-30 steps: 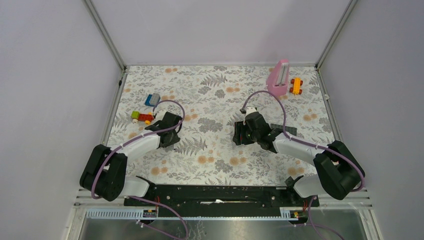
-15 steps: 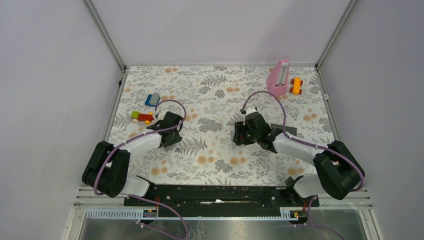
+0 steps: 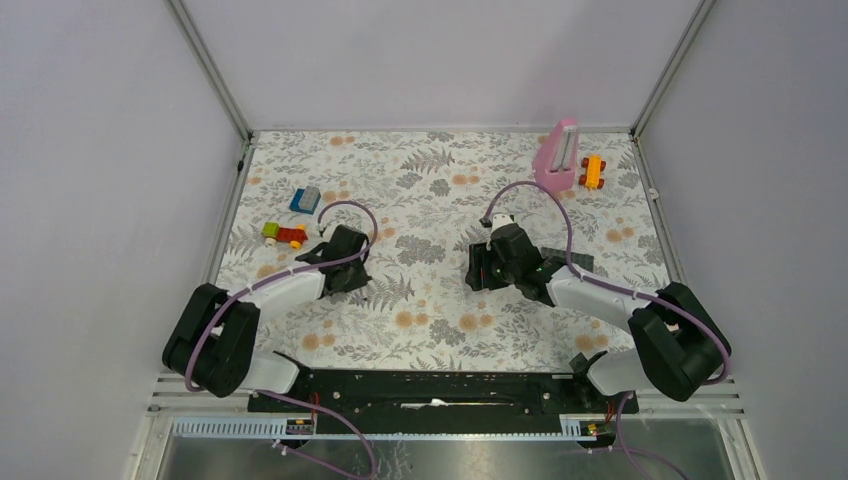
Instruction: Insert the pens into the pen caps
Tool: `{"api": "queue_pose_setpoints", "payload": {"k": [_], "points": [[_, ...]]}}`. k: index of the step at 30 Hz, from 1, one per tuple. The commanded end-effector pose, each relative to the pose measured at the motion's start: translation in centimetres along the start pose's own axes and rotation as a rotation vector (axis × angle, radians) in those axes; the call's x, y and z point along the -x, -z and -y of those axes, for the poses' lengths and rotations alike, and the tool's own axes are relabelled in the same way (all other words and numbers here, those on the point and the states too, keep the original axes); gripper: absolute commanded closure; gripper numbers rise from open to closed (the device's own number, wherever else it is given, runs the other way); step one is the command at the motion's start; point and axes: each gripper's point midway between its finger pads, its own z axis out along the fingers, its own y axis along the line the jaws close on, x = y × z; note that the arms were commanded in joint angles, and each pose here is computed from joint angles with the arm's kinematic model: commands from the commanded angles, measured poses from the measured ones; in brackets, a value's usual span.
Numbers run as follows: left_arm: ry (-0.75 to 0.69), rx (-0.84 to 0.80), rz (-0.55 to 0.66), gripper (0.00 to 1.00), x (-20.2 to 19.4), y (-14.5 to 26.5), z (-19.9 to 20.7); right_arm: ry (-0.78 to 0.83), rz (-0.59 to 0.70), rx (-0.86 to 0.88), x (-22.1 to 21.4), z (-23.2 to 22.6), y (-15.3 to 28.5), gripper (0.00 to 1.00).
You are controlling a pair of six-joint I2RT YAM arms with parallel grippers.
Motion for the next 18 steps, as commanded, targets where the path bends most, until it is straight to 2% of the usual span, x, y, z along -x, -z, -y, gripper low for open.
{"api": "queue_pose_setpoints", "payload": {"k": [1, 11, 18], "points": [[-0.002, -0.148, -0.006, 1.0, -0.9, 1.8, 3.3, 0.016, 0.095, 0.081, 2.4, -1.8, 1.6, 0.39], [-0.004, -0.5, 0.022, 1.0, -2.0, 7.0, 10.9, -0.212, 0.216, 0.483, 3.7, -8.4, 5.6, 0.37], [0.023, -0.689, 0.041, 1.0, -2.5, 10.3, 14.9, -0.28, 0.27, 0.631, 5.2, -10.6, 7.7, 0.36]]}}
